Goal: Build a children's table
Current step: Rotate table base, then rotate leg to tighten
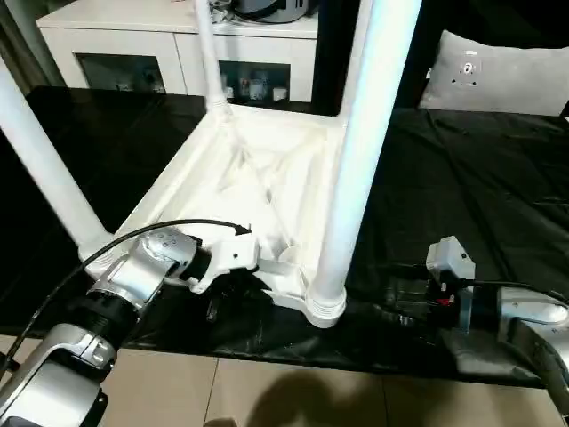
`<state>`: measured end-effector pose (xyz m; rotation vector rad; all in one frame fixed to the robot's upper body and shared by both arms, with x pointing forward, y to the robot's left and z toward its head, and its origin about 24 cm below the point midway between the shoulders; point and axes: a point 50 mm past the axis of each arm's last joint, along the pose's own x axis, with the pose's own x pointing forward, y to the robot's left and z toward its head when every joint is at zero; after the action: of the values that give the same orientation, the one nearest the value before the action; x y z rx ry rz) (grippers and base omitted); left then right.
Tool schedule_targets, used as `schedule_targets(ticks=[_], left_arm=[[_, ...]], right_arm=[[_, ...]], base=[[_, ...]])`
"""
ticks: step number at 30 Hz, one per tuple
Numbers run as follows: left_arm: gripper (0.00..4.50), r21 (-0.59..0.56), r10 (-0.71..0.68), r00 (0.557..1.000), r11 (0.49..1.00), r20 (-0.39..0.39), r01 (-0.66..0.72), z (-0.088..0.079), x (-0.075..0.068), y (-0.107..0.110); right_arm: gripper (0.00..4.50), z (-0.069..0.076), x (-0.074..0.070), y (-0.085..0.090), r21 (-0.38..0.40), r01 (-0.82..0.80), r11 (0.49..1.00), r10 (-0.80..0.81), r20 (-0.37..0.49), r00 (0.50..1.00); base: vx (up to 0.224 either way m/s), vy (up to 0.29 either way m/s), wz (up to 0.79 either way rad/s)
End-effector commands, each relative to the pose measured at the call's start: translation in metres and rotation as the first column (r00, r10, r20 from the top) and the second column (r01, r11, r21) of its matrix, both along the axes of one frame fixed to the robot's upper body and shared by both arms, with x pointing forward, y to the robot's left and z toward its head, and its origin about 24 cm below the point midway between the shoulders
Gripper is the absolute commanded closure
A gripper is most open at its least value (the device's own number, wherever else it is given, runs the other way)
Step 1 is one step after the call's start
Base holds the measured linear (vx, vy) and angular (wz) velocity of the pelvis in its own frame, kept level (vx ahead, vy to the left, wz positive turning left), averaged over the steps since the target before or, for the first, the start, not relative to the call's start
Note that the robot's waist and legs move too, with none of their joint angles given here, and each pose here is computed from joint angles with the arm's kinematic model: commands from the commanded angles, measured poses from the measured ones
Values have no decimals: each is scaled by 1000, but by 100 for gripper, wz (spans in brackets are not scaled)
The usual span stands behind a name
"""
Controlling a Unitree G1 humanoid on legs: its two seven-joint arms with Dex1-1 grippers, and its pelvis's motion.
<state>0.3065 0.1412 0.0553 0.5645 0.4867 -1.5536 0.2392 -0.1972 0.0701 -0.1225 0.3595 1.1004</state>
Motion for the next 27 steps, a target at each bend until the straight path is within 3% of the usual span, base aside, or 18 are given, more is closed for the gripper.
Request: schedule_targets(ticks=[1,3,9,19,27], left_arm=[[449,-57,41,999,998,-23,-42,4,2,1],[449,-90,36,999,995,-30,-39,5,1,-4],[450,-132,14,1000,991,-24,-17,-3,-7,-20],[450,-115,26,1000,993,6,-25,-8,-11,-22],[450,-117,41,999,992,-8,-41,-8,-10,-19]], right_arm=[[0,7,6,7,0,-29,1000,29,46,999],[0,9,9,11,26,-48,999,46,49,998],[62,9,18,23,71,-150,986,150,11,989],[141,4,34,32,93,-223,970,227,-45,973],[210,4,35,33,106,-252,962,260,-66,963]], base=[[0,0,0],[0,0,0],[0,0,0],[0,0,0],[0,0,0]])
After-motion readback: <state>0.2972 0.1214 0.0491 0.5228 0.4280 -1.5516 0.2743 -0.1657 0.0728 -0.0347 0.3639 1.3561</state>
